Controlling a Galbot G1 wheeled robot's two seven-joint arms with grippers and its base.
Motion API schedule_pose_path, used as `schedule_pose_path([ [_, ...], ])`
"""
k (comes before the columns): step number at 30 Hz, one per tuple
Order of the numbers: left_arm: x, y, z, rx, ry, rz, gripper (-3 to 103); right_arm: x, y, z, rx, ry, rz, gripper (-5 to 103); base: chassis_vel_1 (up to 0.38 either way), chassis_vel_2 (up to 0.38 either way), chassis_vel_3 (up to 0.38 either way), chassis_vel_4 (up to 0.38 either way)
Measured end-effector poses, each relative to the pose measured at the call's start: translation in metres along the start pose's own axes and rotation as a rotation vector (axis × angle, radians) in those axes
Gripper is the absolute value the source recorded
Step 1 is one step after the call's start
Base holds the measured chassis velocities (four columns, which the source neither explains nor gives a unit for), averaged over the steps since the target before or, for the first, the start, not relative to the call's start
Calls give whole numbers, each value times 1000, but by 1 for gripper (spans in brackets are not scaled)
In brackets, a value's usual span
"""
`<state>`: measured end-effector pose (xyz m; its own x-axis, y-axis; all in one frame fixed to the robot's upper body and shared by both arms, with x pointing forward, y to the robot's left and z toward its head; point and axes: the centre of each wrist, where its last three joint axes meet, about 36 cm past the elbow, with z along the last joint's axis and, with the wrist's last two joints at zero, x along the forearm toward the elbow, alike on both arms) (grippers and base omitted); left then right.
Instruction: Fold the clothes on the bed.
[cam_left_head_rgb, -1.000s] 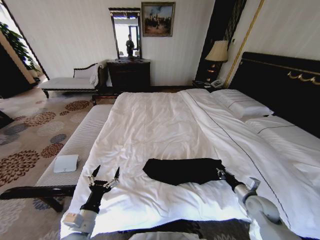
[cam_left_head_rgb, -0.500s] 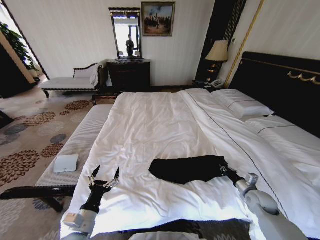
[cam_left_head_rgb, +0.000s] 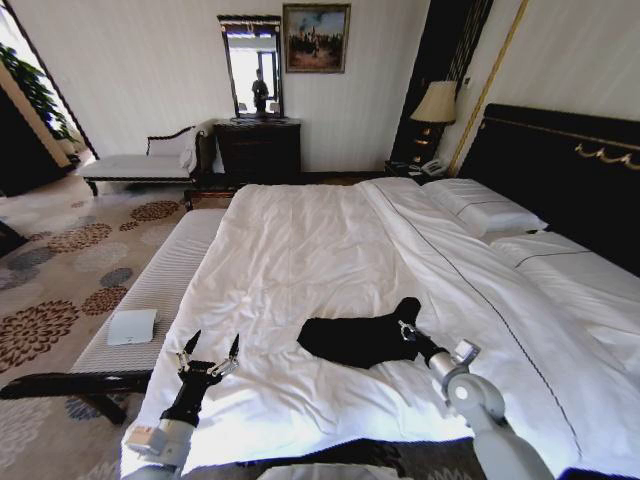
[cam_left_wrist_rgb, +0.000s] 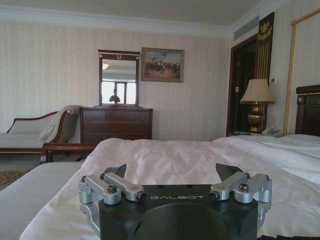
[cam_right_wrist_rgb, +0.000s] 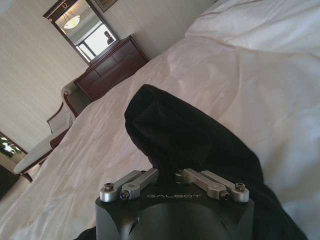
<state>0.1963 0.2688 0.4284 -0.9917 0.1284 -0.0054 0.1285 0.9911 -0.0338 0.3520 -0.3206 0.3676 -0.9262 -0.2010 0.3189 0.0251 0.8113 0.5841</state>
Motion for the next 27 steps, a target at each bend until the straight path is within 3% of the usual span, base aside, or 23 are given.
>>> schedule_pose_path([
  [9,0,0,0,0,0,0,100,-28,34,31,-60,-8,-64,3,0,0,0,0],
  [27,0,0,0,0,0,0,100,-58,80,75,-48,46,-151,3,0,0,0,0],
])
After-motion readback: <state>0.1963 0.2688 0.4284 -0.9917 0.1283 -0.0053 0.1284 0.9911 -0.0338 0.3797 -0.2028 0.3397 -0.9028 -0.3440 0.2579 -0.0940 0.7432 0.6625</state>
